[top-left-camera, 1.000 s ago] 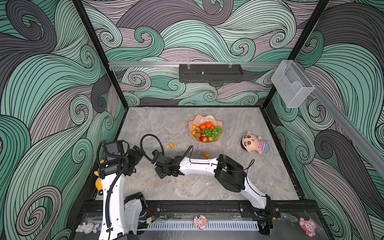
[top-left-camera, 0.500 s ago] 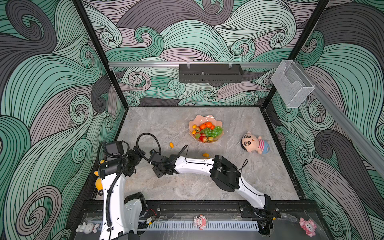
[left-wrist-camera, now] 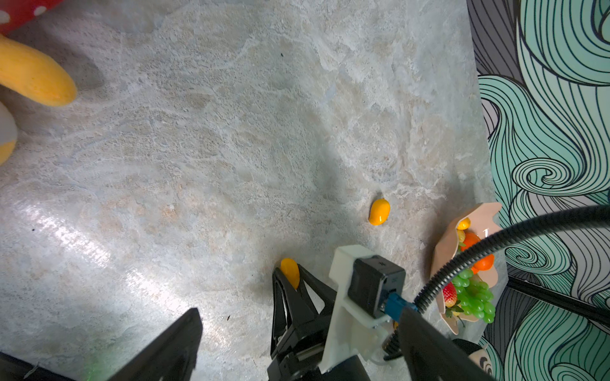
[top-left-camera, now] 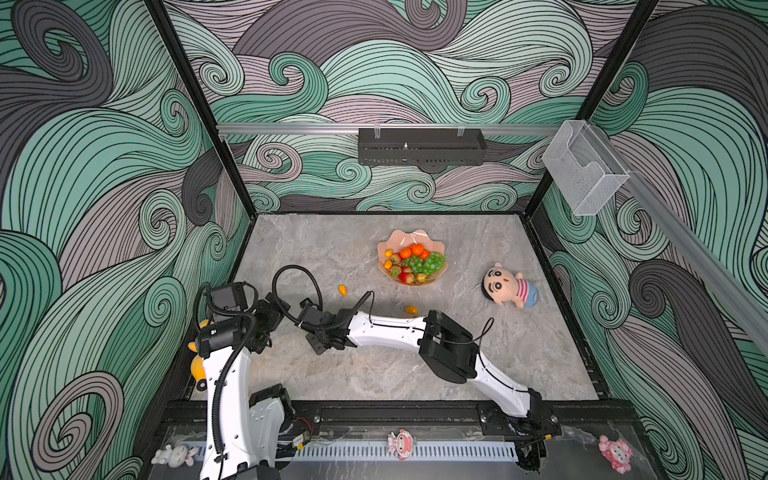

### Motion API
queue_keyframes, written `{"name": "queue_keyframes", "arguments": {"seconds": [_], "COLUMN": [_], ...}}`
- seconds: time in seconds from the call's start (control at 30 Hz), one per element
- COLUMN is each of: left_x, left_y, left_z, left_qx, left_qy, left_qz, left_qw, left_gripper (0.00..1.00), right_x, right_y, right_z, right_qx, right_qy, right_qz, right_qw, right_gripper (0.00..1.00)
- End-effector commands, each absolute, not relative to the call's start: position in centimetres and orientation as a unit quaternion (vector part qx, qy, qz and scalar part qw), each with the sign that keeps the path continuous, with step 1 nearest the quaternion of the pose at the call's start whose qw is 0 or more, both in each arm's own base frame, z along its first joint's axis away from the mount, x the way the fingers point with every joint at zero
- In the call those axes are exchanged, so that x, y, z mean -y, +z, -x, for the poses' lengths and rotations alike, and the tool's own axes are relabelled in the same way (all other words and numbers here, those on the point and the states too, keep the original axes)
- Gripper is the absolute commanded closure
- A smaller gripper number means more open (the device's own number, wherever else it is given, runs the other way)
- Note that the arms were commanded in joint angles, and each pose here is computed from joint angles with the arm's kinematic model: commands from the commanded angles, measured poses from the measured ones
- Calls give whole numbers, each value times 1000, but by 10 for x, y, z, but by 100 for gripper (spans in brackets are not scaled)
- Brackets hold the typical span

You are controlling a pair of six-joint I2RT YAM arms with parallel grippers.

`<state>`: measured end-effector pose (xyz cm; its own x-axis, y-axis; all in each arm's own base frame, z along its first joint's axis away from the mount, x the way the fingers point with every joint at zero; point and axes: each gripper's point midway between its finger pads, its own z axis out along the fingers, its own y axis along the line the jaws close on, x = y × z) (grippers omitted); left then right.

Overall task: Arrange fruit in a fruit bowl
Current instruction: Pick up the fruit from the bottom-left of the table.

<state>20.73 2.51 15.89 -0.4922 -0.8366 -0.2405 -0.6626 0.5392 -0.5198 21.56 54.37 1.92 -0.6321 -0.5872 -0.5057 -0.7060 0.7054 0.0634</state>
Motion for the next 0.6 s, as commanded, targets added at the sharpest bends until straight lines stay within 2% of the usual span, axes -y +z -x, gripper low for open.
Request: {"name": "queue_keyframes", "arguments": {"seconds": [0.0,0.33,0.57], "left_x": [-20,-1,25], "left_y": [157,163,158], "left_z": [-206,-216,-218], "left_qx": [-846,-850,-868], "left_qy": [-196,-254,-280], "left_qz": [439,395,350], "left_qw": [231,238,213], "left_gripper": [4,4,4], "right_x": [-532,-515,-489], "right_y": [1,34,57], "right_z": [-213,-204,-191], "right_qx": [-904,-904,-907], "right_qy": [104,136,167], "right_qz": [361,343,319], "right_qw": [206,214,218], "right_gripper": [74,77,78]}}
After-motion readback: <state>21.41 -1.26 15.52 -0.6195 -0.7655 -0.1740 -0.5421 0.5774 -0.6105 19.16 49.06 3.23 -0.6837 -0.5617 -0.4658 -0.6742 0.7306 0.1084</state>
